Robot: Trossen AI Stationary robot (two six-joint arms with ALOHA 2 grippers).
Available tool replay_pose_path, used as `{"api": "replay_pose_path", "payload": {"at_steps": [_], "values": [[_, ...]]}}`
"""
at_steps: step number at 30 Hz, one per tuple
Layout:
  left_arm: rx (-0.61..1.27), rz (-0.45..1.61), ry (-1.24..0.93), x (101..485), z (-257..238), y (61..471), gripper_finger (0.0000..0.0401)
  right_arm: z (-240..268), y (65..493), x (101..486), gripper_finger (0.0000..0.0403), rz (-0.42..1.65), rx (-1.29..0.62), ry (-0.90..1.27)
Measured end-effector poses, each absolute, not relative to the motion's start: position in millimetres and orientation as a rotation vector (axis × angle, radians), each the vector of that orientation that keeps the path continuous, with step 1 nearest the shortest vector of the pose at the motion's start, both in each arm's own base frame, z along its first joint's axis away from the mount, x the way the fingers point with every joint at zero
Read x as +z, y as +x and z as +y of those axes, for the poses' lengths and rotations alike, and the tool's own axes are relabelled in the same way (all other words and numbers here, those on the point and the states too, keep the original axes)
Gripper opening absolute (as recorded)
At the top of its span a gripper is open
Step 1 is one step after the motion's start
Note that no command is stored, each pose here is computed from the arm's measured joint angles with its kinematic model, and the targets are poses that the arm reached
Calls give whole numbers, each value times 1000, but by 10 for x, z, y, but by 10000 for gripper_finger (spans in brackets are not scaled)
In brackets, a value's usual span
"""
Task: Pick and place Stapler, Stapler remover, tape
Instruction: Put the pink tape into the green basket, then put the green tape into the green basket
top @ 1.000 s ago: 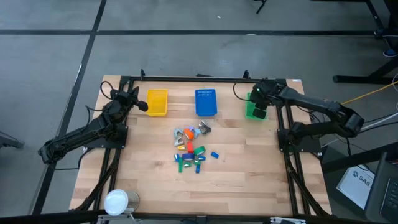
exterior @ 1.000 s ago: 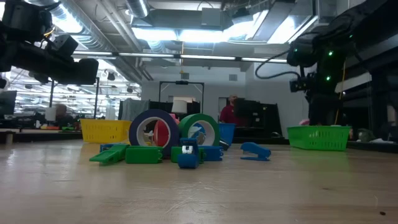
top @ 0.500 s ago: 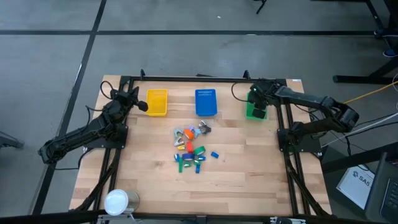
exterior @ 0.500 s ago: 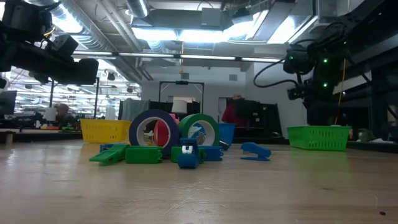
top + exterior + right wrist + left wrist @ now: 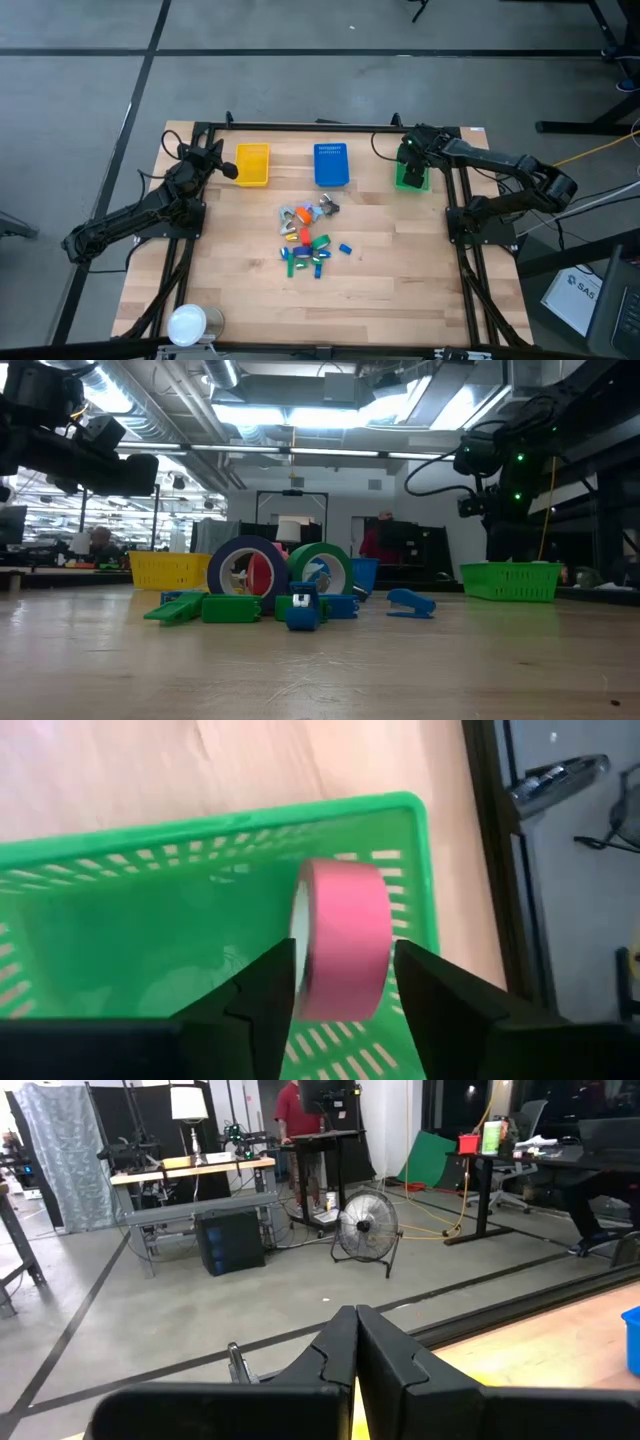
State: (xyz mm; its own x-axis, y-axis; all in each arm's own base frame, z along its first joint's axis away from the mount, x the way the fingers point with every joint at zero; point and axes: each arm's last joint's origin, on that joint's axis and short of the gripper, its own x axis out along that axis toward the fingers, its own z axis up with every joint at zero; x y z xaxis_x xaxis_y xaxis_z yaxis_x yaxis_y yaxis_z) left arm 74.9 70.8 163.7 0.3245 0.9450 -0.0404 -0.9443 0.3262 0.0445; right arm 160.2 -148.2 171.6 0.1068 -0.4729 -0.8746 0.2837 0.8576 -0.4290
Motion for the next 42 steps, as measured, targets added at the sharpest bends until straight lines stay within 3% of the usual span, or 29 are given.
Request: {"api": "replay_pose_path", "payload": {"at_steps": [12,22,28,32,42], "values": [[1238,63,14,1637,708,750,1,-1525,1624,1799,200,1361,-624,-201],[1239,63,14,1637,708,749,1,-1635,1767,2211,236,1273,-634,-200],[1238,64,14,1636,708,750,1,-1637,1886,2502,259,1135,-677,-58],[1239,63,14,1636,708,749,1,-1505,2041,2607,256,1040,-631,14],[1238,63,14,1637,708,750,1,-891,2451,2683,243,909,-420,-64]]}}
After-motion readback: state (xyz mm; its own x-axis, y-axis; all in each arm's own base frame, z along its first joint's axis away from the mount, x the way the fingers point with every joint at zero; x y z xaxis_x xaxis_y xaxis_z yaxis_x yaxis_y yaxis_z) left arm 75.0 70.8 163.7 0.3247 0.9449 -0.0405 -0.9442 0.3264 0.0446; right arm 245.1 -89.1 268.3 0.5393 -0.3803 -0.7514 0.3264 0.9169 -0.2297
